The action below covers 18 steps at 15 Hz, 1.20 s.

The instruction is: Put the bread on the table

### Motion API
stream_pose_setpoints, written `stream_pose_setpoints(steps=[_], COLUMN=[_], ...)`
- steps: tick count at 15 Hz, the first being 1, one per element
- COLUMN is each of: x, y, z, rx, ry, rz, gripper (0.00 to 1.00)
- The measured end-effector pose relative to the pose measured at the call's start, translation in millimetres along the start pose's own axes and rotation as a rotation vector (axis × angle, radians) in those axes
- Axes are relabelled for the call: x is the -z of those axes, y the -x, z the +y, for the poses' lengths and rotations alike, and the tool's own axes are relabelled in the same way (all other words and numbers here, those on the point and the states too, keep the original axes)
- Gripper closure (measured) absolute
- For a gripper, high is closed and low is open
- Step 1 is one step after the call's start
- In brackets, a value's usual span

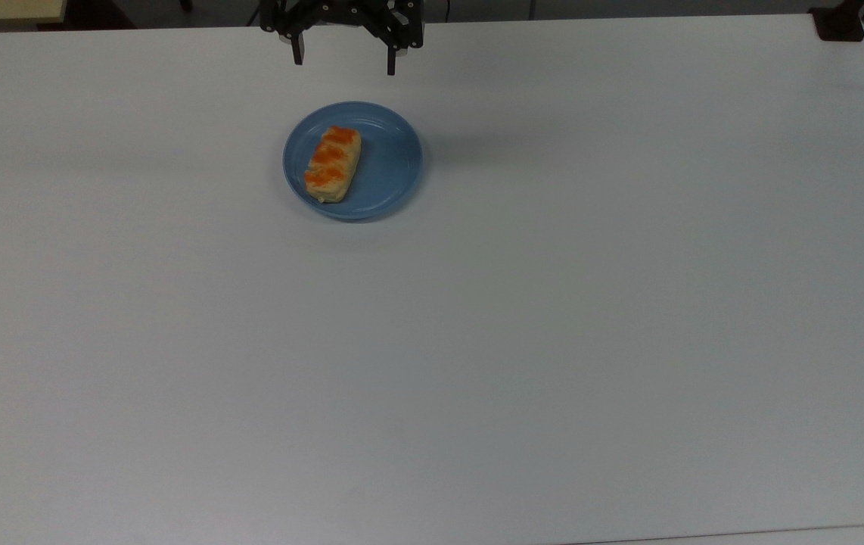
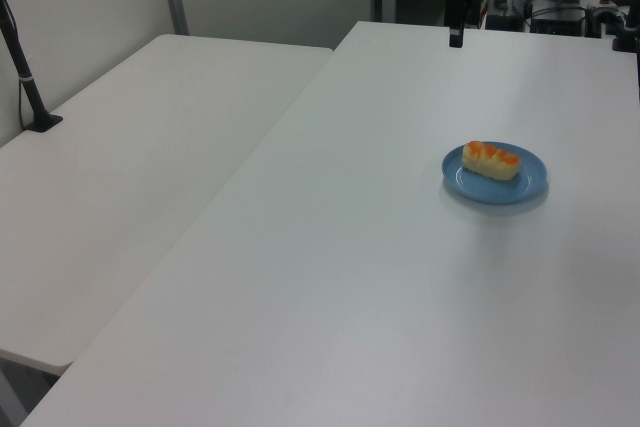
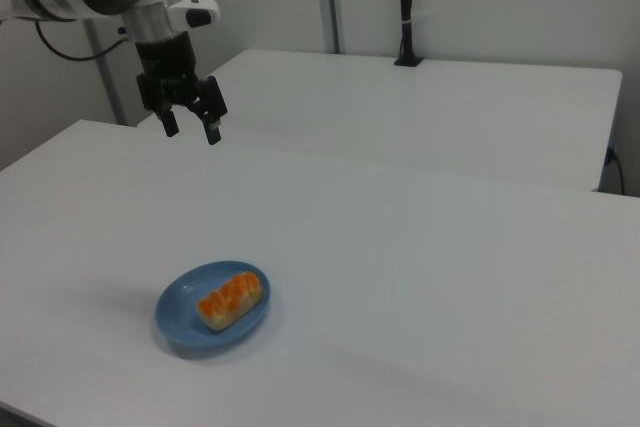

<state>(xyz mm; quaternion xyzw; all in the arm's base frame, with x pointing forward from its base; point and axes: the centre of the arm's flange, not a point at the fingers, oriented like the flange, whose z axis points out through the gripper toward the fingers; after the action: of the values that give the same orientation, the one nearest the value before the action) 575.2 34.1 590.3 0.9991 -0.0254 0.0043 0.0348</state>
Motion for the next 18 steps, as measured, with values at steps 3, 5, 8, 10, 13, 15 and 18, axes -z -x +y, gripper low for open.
stream_pose_setpoints(steps=[3, 5, 8, 10, 13, 15, 18], x=[-1.0, -3.8, -25.0, -50.1, -101.5, -134.2, -184.4], y=[0.0, -0.6, -0.6, 2.8, 13.5, 18.3, 25.1], z=[1.8, 9.3, 28.5, 35.3, 40.0, 41.9, 45.7], rx=[-0.003, -0.016, -0.049, -0.058, -0.041, -0.041, -0.042], ry=[0.000, 0.001, 0.006, 0.010, 0.015, 0.015, 0.011], rz=[-0.003, -0.010, -0.055, -0.108, -0.213, -0.238, -0.239], gripper=[0.00, 0.00, 0.00, 0.00, 0.00, 0.00, 0.00])
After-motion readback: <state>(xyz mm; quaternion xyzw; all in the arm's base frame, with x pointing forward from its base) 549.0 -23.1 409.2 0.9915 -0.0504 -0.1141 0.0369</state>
